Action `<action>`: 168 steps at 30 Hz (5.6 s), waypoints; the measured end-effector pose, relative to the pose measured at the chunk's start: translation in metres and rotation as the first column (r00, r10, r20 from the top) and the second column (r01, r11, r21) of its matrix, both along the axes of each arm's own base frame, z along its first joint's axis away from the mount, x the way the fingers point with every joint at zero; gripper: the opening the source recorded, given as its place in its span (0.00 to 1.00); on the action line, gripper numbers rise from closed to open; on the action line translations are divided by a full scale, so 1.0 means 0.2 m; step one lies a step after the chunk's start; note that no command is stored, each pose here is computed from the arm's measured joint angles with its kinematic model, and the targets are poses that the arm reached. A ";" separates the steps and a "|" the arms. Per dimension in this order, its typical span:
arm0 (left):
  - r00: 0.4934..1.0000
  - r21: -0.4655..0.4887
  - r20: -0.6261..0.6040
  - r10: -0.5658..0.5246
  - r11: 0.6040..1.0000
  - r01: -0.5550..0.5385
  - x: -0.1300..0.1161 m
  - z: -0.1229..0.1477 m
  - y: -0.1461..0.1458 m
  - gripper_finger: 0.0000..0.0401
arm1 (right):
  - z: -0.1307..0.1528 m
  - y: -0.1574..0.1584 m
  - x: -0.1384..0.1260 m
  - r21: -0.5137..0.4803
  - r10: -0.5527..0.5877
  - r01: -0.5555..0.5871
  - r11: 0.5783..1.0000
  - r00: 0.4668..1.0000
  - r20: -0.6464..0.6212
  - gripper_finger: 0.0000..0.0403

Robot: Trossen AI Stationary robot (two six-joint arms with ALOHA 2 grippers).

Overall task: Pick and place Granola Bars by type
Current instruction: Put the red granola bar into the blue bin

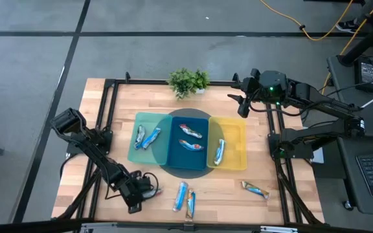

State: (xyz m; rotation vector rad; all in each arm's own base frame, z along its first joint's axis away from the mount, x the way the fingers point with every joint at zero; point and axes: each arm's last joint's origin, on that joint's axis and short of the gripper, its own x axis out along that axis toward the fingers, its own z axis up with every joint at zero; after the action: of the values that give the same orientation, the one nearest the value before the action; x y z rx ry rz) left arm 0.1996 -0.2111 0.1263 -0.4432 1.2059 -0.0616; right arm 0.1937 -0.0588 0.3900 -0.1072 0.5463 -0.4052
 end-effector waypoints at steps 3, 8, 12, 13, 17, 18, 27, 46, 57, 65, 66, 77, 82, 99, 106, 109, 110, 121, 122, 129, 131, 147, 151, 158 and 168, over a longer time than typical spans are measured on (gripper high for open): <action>1.000 0.001 0.004 0.002 1.000 -0.002 0.00 0.01 0.00 0.25 | 0.00 0.00 0.00 0.001 0.000 0.000 1.000 1.000 0.000 0.44; 1.000 -0.002 -0.006 -0.021 1.000 0.021 -0.01 0.04 0.02 0.12 | 0.00 0.00 0.00 0.001 -0.001 0.001 1.000 1.000 0.001 0.44; 1.000 -0.004 -0.009 -0.029 1.000 0.029 -0.01 0.10 0.08 0.05 | 0.00 0.00 0.00 0.000 0.000 0.000 1.000 1.000 0.001 0.44; 1.000 -0.002 -0.007 -0.029 1.000 0.029 -0.01 0.12 0.10 0.04 | 0.00 0.00 0.00 0.000 0.000 0.000 1.000 1.000 0.001 0.44; 0.998 -0.013 0.050 -0.039 0.999 0.040 -0.01 0.23 0.16 0.04 | 0.00 0.00 0.00 -0.001 0.000 0.000 1.000 1.000 0.001 0.44; 0.997 -0.002 0.069 -0.030 1.000 0.030 -0.01 0.26 0.18 0.04 | 0.00 0.00 0.00 0.000 0.000 0.000 1.000 1.000 0.001 0.44; 0.971 0.171 0.241 0.006 0.984 -0.049 0.00 0.59 0.35 0.03 | 0.00 0.00 0.00 -0.001 0.000 0.000 1.000 1.000 0.000 0.44; 0.949 0.378 0.317 0.005 0.916 -0.131 0.09 0.80 0.66 0.03 | 0.00 0.00 0.00 -0.026 0.015 -0.016 1.000 1.000 -0.013 0.44; 0.932 0.353 0.353 -0.085 0.934 -0.049 0.19 0.97 0.85 0.03 | 0.00 0.00 0.00 -0.025 0.015 -0.015 1.000 1.000 -0.013 0.44; 0.920 0.422 0.338 -0.197 0.906 0.039 0.37 1.07 1.04 0.03 | 0.00 0.00 0.00 -0.024 0.014 -0.014 1.000 1.000 -0.012 0.44; 0.922 0.432 0.329 -0.207 0.901 0.048 0.40 1.09 1.07 0.03 | 0.00 0.00 0.00 -0.023 0.013 -0.013 1.000 1.000 -0.011 0.44; 0.917 0.495 0.305 -0.258 0.865 0.078 0.52 1.16 1.26 0.03 | 0.00 0.00 0.00 -0.026 0.005 -0.006 1.000 1.000 -0.012 0.44; 0.926 0.493 0.294 -0.237 0.868 0.066 0.51 1.16 1.30 0.04 | 0.00 0.00 0.00 -0.026 0.005 -0.005 1.000 1.000 -0.011 0.44; 0.921 0.479 0.062 -0.385 0.821 0.311 0.72 0.80 1.47 0.04 | -0.02 0.00 -0.01 -0.015 0.004 -0.004 1.000 0.999 -0.052 0.44; 0.894 0.461 -0.014 -0.447 0.791 0.403 0.81 0.63 1.50 0.04 | -0.02 0.00 -0.01 -0.014 0.004 -0.005 1.000 0.998 -0.056 0.44; 0.880 0.425 -0.009 -0.475 0.795 0.433 0.84 0.58 1.50 0.04 | -0.02 0.00 -0.01 -0.014 0.006 -0.007 1.000 0.998 -0.056 0.44; 0.878 0.421 -0.003 -0.479 0.796 0.435 0.85 0.56 1.50 0.04 | -0.02 0.00 -0.01 -0.013 0.007 -0.007 1.000 0.998 -0.056 0.44; 0.839 0.351 0.053 -0.541 0.797 0.492 0.92 0.46 1.46 0.04 | -0.02 0.00 -0.02 -0.004 0.013 -0.013 1.000 0.997 -0.070 0.44; 0.839 0.338 0.049 -0.542 0.799 0.497 0.91 0.45 1.46 0.04 | -0.03 0.00 -0.02 -0.001 0.013 -0.013 1.000 0.997 -0.076 0.44; 0.822 0.303 0.068 -0.566 0.797 0.523 0.95 0.39 1.44 0.04 | -0.03 0.00 -0.02 0.021 0.000 0.002 1.000 0.997 -0.079 0.44; 0.819 0.285 0.063 -0.571 0.796 0.534 0.95 0.36 1.44 0.04 | -0.03 0.00 -0.02 0.024 -0.001 0.003 1.000 0.997 -0.079 0.44; 0.821 0.254 0.029 -0.571 0.798 0.546 0.99 0.26 1.42 0.04 | -0.04 0.01 -0.02 0.027 0.010 -0.008 1.000 0.996 -0.094 0.44; 0.816 0.258 0.029 -0.578 0.793 0.553 0.99 0.26 1.42 0.05 | -0.04 0.01 -0.02 0.026 0.011 -0.009 1.000 0.995 -0.094 0.44; 0.813 0.255 0.032 -0.581 0.792 0.555 0.99 0.26 1.42 0.16 | -0.04 0.01 -0.02 0.025 0.012 -0.009 1.000 0.995 -0.095 0.44; 0.843 0.282 -0.038 -0.537 0.803 0.525 0.95 0.30 1.42 0.35 | -0.04 0.01 -0.02 0.030 0.011 -0.008 1.000 0.995 -0.095 0.44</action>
State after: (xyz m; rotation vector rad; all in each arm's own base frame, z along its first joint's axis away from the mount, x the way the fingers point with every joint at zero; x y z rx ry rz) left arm 0.3902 0.0738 0.1869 0.1624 1.2430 -0.3778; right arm 0.1888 -0.0572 0.3820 -0.1013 0.6452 -0.3845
